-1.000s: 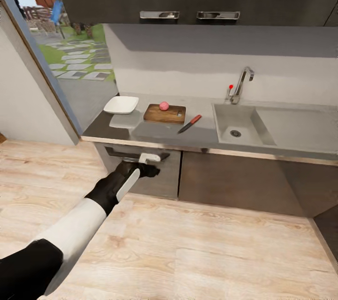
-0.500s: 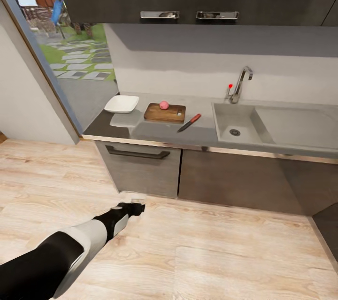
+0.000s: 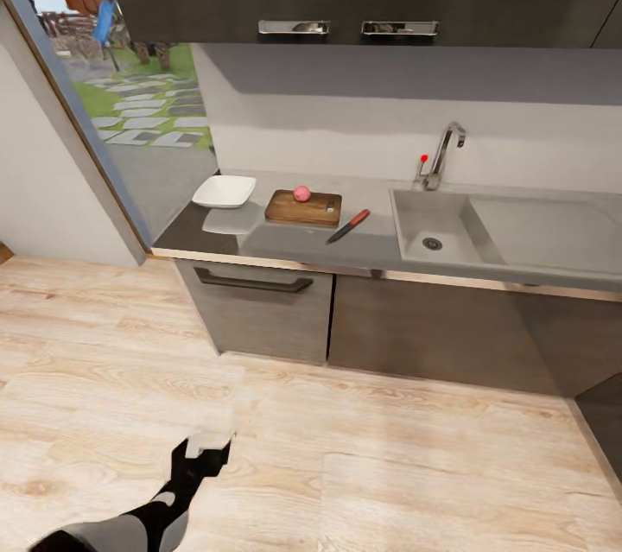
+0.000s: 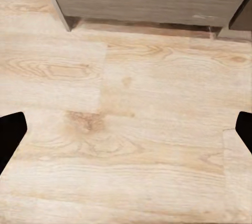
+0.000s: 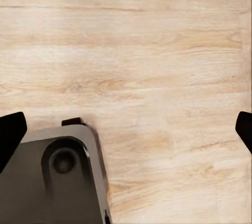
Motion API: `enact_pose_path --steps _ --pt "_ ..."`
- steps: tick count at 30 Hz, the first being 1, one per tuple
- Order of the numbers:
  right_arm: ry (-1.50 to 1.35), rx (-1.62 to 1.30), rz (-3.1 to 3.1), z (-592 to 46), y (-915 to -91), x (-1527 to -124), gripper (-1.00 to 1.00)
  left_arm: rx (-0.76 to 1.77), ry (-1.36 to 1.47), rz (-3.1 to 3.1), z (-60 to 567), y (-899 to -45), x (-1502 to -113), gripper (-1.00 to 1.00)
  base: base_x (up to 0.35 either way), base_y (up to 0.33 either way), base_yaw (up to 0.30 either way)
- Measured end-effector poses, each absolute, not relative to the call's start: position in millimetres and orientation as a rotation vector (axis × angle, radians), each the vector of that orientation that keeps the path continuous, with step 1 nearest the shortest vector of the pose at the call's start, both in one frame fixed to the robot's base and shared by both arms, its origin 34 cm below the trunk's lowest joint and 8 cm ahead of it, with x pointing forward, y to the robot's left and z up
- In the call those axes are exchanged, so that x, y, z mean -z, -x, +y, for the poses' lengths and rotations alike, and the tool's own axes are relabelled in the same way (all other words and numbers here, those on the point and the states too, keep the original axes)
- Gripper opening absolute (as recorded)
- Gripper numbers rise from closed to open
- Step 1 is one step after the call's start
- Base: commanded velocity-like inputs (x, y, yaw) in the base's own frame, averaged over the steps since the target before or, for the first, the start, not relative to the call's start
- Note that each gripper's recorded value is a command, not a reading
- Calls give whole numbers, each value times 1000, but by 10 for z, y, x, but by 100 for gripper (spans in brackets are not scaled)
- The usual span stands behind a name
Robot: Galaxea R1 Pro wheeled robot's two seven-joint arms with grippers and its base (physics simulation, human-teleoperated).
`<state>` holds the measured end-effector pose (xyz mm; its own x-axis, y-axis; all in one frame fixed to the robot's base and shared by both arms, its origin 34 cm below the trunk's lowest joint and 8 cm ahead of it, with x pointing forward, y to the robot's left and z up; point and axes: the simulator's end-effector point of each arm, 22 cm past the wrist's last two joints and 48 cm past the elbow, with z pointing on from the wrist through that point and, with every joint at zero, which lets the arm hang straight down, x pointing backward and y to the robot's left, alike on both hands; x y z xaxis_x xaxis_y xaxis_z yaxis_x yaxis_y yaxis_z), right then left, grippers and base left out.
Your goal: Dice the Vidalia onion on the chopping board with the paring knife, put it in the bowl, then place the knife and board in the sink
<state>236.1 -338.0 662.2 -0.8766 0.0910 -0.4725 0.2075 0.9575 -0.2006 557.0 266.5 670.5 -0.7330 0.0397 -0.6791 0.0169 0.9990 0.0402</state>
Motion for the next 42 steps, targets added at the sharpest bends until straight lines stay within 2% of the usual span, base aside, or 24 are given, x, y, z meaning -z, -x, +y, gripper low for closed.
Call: enact_pose_path --steps 5,10,23,42 --pt "-238 388 2658 -3475 -2661 -6545 100 -112 -58 2326 3103 -4922 -6673 100 0 0 0" --pt "-242 397 2656 -3529 -2883 -6523 100 -131 -80 2333 3227 -4329 -6622 100 0 0 0" --pt "-252 416 2577 -3657 -2950 -6588 100 -259 -20 2197 3483 -3863 -6884 100 0 0 0" --pt "-273 388 2803 -3387 -1947 -6299 100 -309 -45 2684 3571 -2786 -6243 100 0 0 0"
